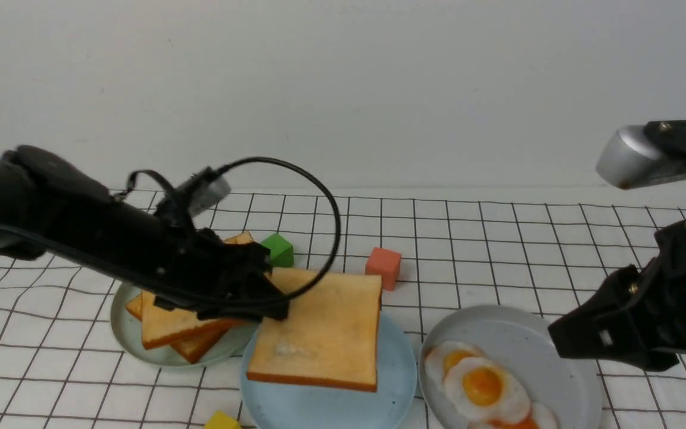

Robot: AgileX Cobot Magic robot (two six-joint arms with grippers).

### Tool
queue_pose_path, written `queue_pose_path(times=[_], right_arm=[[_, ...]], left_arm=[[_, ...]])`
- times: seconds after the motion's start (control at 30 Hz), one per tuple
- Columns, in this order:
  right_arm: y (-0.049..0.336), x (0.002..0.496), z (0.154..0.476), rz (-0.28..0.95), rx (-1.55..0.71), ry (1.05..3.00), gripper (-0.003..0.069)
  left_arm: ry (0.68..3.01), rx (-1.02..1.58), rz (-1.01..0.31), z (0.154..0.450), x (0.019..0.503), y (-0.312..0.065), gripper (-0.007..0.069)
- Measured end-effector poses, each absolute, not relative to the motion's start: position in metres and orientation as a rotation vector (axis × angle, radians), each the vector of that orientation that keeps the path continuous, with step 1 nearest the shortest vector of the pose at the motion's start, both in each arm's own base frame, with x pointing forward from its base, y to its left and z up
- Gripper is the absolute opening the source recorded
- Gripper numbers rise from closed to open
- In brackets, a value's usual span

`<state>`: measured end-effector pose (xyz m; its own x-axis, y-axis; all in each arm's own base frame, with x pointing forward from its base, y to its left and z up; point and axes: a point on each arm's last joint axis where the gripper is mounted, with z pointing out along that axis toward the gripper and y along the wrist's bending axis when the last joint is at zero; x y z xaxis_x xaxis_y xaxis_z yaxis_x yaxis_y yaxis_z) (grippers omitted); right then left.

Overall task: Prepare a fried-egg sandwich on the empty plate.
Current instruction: Use the left arm to put a slice of bread into the empty plate in the middle

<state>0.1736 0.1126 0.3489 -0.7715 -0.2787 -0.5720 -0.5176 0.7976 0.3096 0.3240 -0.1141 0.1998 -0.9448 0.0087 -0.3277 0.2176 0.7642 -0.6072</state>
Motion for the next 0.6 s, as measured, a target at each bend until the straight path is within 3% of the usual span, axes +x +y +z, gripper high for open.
queue_pose_path(times=[0.33,0.6], right_arm=[[0.112,0.176,0.350,0.613,-0.582,2.450,0.0241],[0.106,0.184,0.351,0.475,-0.596,2.387,0.0241]], left_arm=[[2.742,0.121,-0.863,0.161,0.329,-0.138,0.0127],[2.756,0.214,-0.789,0.182,0.331,-0.136,0.0401]])
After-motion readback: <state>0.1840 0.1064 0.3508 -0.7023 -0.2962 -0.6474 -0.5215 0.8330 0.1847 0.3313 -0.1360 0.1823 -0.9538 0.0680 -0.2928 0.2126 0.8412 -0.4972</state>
